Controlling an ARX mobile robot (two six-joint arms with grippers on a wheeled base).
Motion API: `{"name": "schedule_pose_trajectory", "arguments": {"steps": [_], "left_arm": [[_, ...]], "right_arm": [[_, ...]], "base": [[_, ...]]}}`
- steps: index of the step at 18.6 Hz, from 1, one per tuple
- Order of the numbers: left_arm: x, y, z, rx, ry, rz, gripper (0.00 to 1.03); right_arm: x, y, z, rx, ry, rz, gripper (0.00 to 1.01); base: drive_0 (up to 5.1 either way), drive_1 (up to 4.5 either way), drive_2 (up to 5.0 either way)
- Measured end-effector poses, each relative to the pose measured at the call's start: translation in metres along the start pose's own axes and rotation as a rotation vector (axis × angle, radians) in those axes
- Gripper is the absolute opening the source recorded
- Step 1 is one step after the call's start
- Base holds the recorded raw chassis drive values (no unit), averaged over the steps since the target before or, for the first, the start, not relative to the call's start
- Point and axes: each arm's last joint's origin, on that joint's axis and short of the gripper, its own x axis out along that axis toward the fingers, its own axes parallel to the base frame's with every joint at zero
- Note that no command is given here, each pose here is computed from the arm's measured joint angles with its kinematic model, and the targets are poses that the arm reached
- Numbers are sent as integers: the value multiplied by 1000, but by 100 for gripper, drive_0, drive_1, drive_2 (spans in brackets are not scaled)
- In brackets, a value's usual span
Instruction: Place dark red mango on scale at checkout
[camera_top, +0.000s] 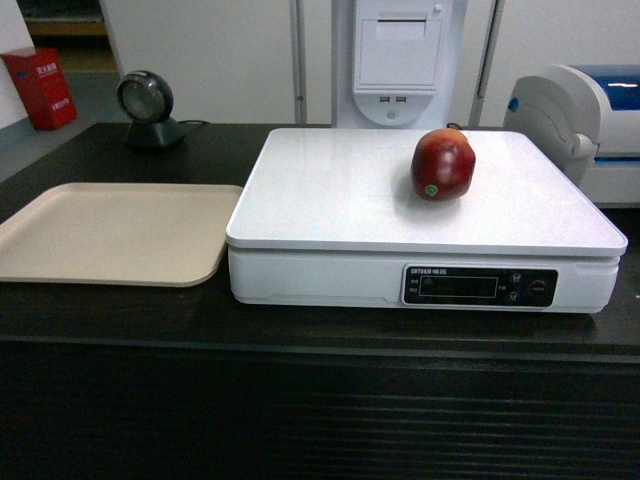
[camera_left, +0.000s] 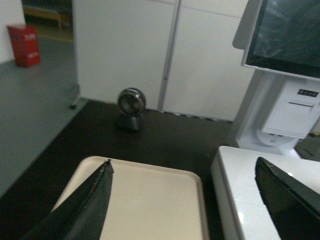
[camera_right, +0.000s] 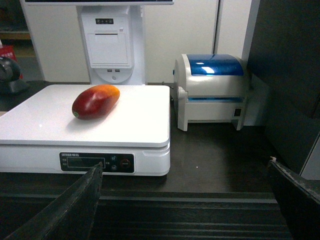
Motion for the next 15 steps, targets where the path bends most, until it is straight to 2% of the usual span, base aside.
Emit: {"name": "schedule_pose_trajectory", "arguments": {"steps": [1,2,3,5,9,15], "left_arm": [[-11,1,-6,53,-20,-3,73],[-19,0,-13,89,-26,-18,64],[-23,0,-20,108,-17,-26,57],[-34,4,-42,132,23,-21,38],[-55,7,-59,139,7,-20,2],[-75,11,-78,143,16,-19,2]], "right_arm": [[0,0,0,0,0,0,98],[0,0,0,0,0,1,98],[0,0,0,0,0,0,98],[0,0,0,0,0,0,98],[0,0,0,0,0,0,98],[0,0,0,0,0,0,98]], "base": [[0,0,0],[0,0,0],[0,0,0],[0,0,0],[0,0,0],[0,0,0]]}}
